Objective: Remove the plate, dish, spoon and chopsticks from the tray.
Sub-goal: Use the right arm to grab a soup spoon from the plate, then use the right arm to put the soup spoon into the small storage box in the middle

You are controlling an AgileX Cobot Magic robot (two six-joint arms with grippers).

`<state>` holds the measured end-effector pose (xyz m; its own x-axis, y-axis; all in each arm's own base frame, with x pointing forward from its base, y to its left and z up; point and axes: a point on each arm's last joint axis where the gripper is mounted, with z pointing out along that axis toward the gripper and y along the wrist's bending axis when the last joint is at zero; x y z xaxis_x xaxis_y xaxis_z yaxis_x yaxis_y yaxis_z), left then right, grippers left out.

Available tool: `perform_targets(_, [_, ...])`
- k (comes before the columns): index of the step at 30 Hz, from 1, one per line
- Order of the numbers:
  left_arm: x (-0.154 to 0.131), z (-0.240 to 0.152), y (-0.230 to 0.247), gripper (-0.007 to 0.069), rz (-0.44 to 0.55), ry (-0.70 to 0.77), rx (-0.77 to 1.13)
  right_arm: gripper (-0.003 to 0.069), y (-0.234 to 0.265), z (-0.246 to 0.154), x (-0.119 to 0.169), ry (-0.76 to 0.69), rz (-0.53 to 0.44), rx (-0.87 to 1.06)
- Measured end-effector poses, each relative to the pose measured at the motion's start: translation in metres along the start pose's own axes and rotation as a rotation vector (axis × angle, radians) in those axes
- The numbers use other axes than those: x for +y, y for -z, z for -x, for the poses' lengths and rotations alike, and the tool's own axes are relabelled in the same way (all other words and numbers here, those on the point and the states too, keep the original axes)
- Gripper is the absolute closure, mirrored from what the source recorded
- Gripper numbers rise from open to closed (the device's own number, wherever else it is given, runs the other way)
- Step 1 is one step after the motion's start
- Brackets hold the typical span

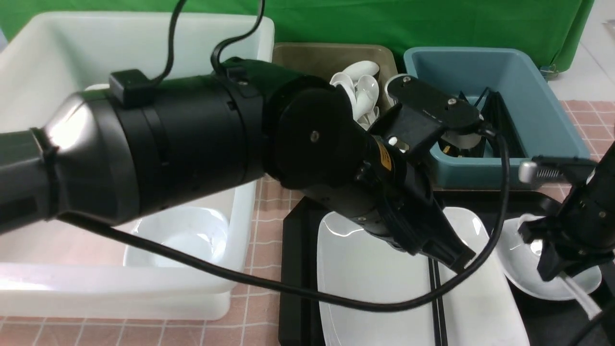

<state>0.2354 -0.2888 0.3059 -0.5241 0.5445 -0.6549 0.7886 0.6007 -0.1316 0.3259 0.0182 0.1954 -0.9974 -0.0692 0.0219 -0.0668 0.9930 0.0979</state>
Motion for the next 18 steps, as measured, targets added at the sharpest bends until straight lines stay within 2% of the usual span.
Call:
perform_targets(2, [0.006,0.002,0.007,0.0629,0.017,0.010,-0.009,0.0440,0.017,-0.004,0.005,0.011,0.006,-0.032])
perform_targets(5, [0.030,0.012,0.039,0.0629,0.085,0.052,-0.079,0.0440,0.060,-0.013,0.030,0.053,0.071,-0.190])
perform_targets(10, [0.078,0.013,0.087,0.0629,0.219,0.142,-0.181,0.0440,0.115,0.001,0.091,0.227,0.287,-0.424])
perform_targets(11, [0.077,0.013,0.087,0.0629,0.219,0.142,-0.183,0.0440,0.118,0.004,0.096,0.242,0.295,-0.434])
perform_targets(14, [0.108,0.007,0.104,0.0629,0.290,0.217,-0.192,0.0440,0.132,0.044,0.135,0.305,0.371,-0.519])
perform_targets(15, [0.109,0.006,0.104,0.0629,0.293,0.220,-0.192,0.0440,0.132,0.046,0.137,0.305,0.376,-0.525])
perform_targets(18, [0.119,-0.001,0.108,0.0629,0.306,0.255,-0.149,0.0440,0.124,0.099,0.161,0.278,0.415,-0.581])
